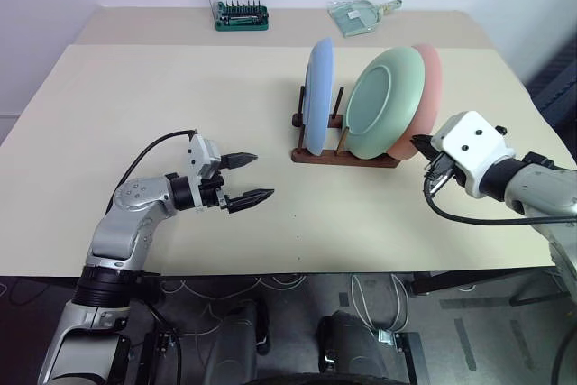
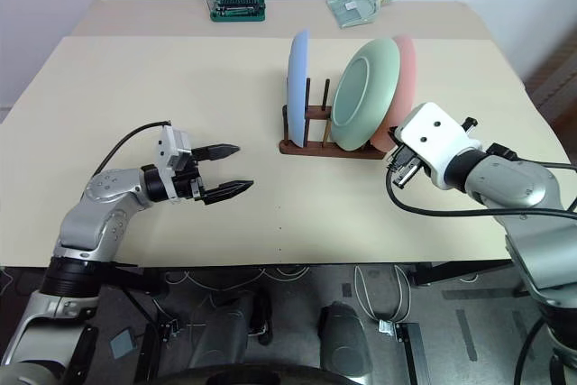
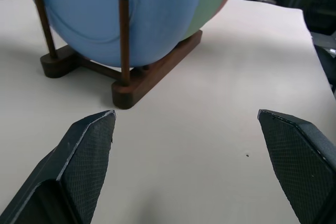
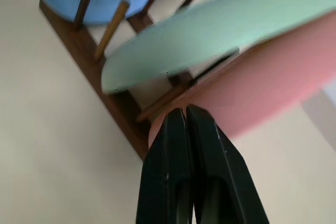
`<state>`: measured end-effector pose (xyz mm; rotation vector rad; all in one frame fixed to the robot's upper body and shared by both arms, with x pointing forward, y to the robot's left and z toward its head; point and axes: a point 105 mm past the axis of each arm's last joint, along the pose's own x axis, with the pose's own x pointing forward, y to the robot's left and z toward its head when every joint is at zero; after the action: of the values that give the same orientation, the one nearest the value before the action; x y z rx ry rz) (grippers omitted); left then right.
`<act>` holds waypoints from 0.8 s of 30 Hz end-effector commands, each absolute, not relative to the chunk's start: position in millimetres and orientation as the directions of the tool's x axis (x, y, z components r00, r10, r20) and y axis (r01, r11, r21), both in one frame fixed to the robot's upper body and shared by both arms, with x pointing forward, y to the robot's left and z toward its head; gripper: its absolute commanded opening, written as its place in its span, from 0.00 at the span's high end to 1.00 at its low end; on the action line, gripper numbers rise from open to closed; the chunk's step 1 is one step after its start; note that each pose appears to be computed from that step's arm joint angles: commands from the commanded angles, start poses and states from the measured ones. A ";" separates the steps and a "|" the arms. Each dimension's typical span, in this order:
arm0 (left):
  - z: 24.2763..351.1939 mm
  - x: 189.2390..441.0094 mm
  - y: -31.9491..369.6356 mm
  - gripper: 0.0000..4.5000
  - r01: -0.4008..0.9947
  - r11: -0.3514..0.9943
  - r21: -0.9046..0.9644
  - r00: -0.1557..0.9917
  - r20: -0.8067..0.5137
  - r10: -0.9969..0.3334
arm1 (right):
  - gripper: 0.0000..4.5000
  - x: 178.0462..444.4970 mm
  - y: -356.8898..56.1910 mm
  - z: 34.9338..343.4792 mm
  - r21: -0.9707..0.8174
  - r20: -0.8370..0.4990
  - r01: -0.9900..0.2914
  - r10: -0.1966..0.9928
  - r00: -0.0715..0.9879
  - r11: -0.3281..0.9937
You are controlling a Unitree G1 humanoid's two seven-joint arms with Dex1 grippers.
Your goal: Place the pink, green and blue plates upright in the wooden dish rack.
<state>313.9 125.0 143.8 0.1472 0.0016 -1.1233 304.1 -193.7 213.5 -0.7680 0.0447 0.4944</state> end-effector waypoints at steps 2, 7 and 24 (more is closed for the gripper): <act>154.0 310.0 126.0 0.00 0.889 0.434 0.148 0.443 -0.040 -0.895 | 0.99 306.3 -178.9 226.6 -0.682 -0.161 -0.442 0.470 0.868 0.582; 153.7 308.9 126.4 0.00 0.885 0.442 0.146 0.451 -0.038 -0.892 | 0.99 304.1 -165.8 232.2 -0.676 -0.141 -0.469 0.526 0.839 0.568; 152.1 310.5 118.2 0.00 0.889 0.436 0.141 0.444 -0.028 -0.896 | 0.99 289.8 -150.9 240.8 -0.676 -0.129 -0.511 0.597 0.792 0.531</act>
<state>311.1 122.5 139.2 0.1282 0.0001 -1.0969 295.4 -154.0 224.9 -0.7468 -0.0592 0.6664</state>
